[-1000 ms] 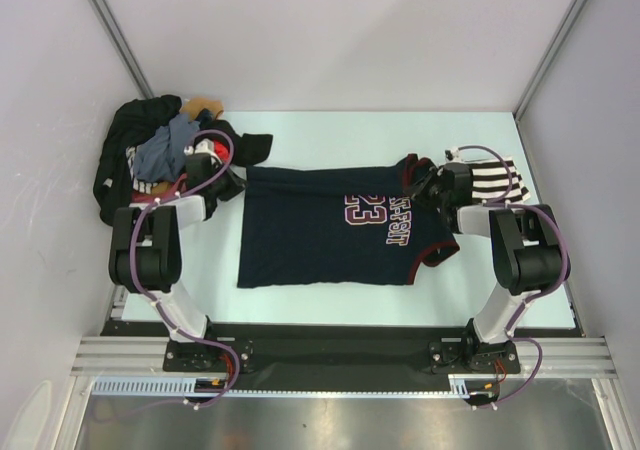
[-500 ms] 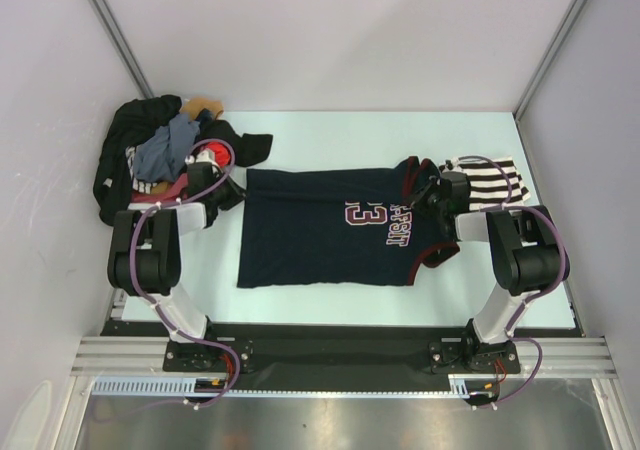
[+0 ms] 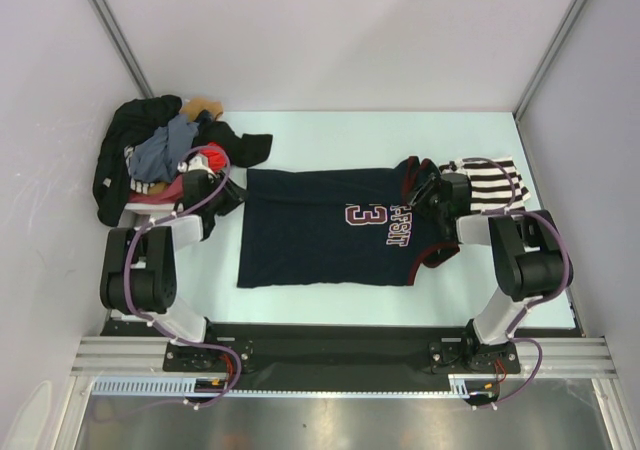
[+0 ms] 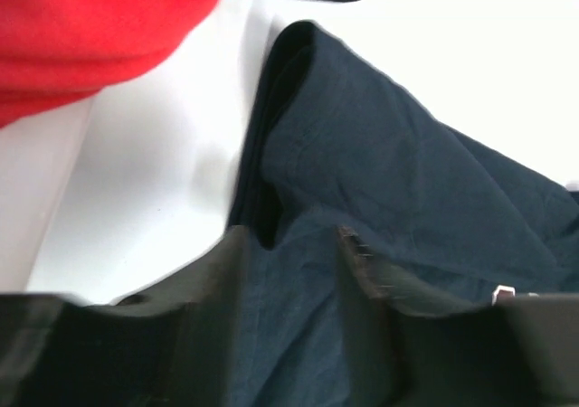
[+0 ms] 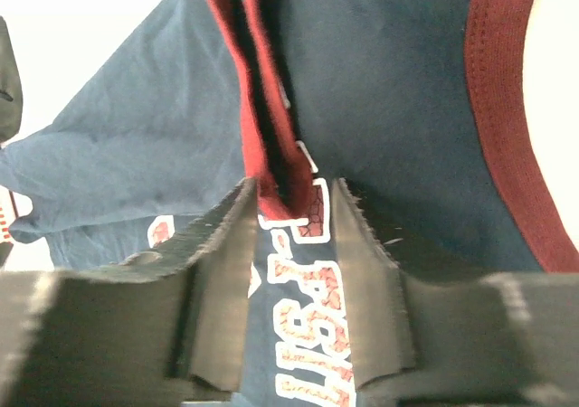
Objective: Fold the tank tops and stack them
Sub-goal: Fold the tank top
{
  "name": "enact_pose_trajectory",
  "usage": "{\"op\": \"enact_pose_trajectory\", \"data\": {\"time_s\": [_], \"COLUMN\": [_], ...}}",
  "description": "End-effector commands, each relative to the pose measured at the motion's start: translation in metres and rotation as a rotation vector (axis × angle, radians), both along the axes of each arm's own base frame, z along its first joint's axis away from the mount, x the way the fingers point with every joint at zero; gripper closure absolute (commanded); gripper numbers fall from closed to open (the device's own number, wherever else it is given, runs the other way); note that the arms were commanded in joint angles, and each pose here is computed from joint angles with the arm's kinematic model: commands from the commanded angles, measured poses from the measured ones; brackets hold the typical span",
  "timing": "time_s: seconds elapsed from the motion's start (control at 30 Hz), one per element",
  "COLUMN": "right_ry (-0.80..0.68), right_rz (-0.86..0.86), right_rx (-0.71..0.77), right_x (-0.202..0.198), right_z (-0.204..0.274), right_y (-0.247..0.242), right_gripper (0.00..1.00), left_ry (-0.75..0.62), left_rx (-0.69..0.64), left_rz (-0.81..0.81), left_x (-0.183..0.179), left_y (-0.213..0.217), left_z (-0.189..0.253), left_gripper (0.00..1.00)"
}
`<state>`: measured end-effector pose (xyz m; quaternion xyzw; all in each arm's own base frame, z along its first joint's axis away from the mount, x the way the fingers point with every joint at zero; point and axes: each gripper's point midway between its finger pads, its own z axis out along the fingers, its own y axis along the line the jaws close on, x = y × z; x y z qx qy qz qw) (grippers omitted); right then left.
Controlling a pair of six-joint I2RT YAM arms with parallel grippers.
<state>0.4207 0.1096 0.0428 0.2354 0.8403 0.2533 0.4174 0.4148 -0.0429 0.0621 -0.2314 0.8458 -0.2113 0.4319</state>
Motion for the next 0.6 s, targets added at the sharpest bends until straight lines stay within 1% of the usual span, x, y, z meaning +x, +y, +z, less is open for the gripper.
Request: {"op": "enact_pose_trajectory", "data": {"time_s": [0.0,0.03,0.07,0.13,0.23,0.27,0.33,0.43,0.47,0.53,0.57], "right_ry": [-0.089,-0.099,-0.103,-0.113,-0.107,-0.113,-0.101,-0.088,-0.088,-0.085,-0.084], "right_rz": [-0.024,-0.019,-0.024,-0.018,-0.013,-0.007,-0.020,-0.009,-0.014,-0.012,-0.013], "right_rx": [-0.044,-0.049,-0.055,-0.064,-0.084,-0.088,-0.103,-0.113,-0.117,-0.129,-0.131], "right_x": [0.005,0.005,0.006,0.007,0.008,0.010,0.012,0.017,0.019,0.021,0.021], "right_z": [0.031,0.036,0.040,0.047,0.050,0.053,0.052,0.052,0.054,0.054,0.053], "right_y": [-0.004,-0.002,-0.003,-0.001,0.004,0.005,0.005,0.010,0.010,0.011,0.010], "right_gripper": [0.53,0.53,0.53,0.53,0.58,0.59,0.66,0.74,0.77,0.80,0.81], "left_ry": [-0.125,-0.132,-0.138,-0.135,-0.138,-0.104,-0.099,-0.049,-0.029,-0.009,0.002], "left_rx": [-0.005,-0.004,-0.001,0.011,0.051,0.062,0.083,0.107,0.117,0.157,0.167], "left_rz": [0.004,-0.003,-0.005,-0.015,-0.027,-0.017,-0.036,-0.047,-0.051,-0.064,-0.072], "left_x": [0.008,0.008,0.007,0.006,0.013,0.013,0.020,0.030,0.032,0.041,0.045], "left_y": [0.002,0.000,0.000,0.000,-0.004,-0.001,-0.016,-0.025,-0.027,-0.035,-0.038], "left_z": [0.039,0.042,0.047,0.051,0.060,0.054,0.059,0.051,0.048,0.042,0.041], "left_gripper": [0.48,0.45,0.40,0.35,0.35,0.35,0.36,0.44,0.49,0.54,0.59]}}
